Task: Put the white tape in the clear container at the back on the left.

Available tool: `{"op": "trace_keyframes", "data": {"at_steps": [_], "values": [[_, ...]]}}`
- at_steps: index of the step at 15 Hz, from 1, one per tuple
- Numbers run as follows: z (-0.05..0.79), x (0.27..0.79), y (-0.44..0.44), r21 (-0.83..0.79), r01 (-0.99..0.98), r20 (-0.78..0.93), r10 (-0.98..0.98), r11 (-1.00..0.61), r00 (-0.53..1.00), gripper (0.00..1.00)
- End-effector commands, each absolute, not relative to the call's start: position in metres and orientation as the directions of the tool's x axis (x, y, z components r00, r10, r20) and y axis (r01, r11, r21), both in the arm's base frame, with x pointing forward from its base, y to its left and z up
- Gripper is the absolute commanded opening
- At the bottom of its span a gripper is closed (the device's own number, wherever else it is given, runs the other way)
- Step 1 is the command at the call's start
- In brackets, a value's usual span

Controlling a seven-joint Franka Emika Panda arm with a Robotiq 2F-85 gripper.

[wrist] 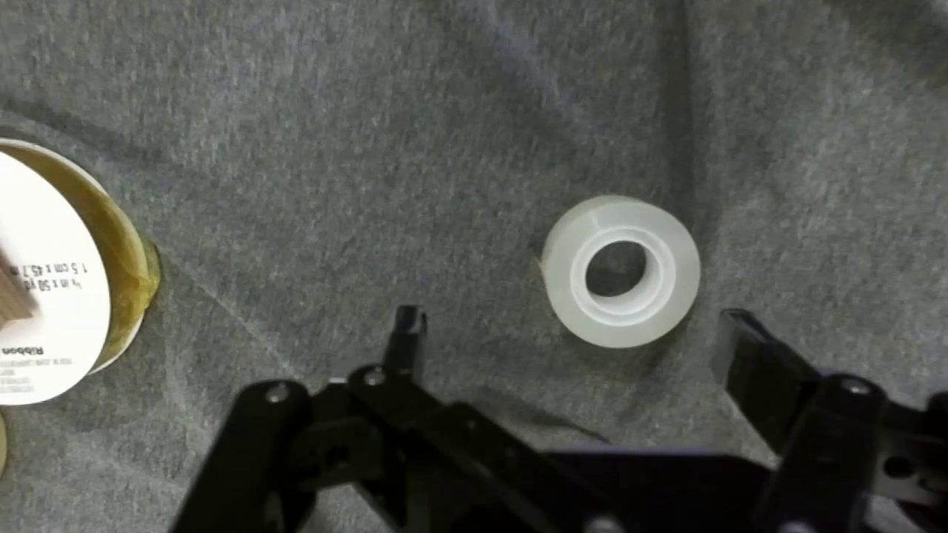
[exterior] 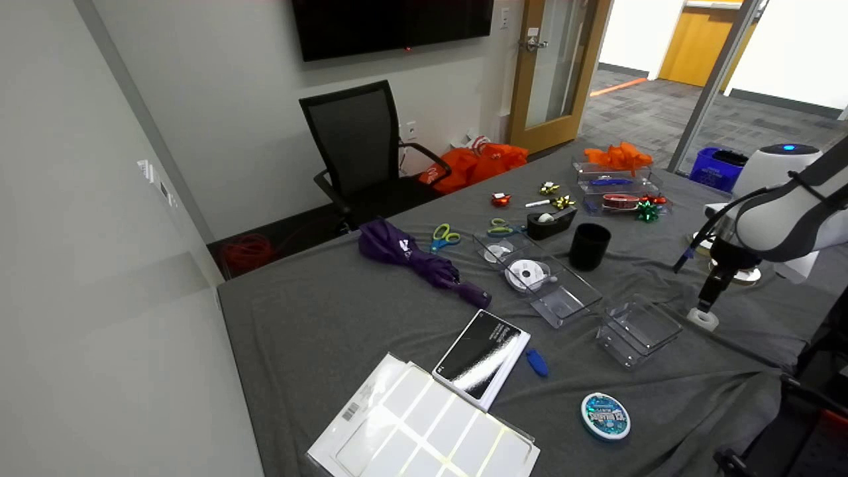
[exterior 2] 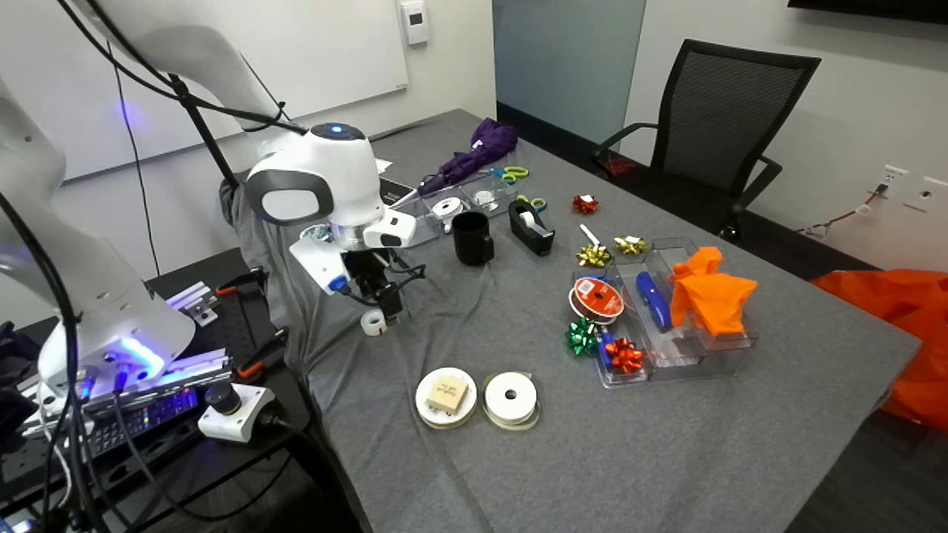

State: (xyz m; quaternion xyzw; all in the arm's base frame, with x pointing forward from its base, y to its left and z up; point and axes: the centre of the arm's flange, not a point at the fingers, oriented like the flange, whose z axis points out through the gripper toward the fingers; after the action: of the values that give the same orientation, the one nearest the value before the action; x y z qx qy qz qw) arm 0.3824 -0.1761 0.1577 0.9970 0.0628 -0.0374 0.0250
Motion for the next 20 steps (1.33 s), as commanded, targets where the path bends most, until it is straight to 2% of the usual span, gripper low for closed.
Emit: {"op": "trace_keyframes", "data": {"at_steps": [1,15,20], "values": [[0.144,0.389,-0.188,0.067,0.132,-0.084,0.127,-0.989,0.988,1.0],[0.142,0.381,-0.169,0.007,0.167,-0.109,0.165,-0.986,0.98,1.0],[0.131,0.376,-0.167,0.031,0.178,-0.142,0.172,-0.984,0.975,1.0]]}}
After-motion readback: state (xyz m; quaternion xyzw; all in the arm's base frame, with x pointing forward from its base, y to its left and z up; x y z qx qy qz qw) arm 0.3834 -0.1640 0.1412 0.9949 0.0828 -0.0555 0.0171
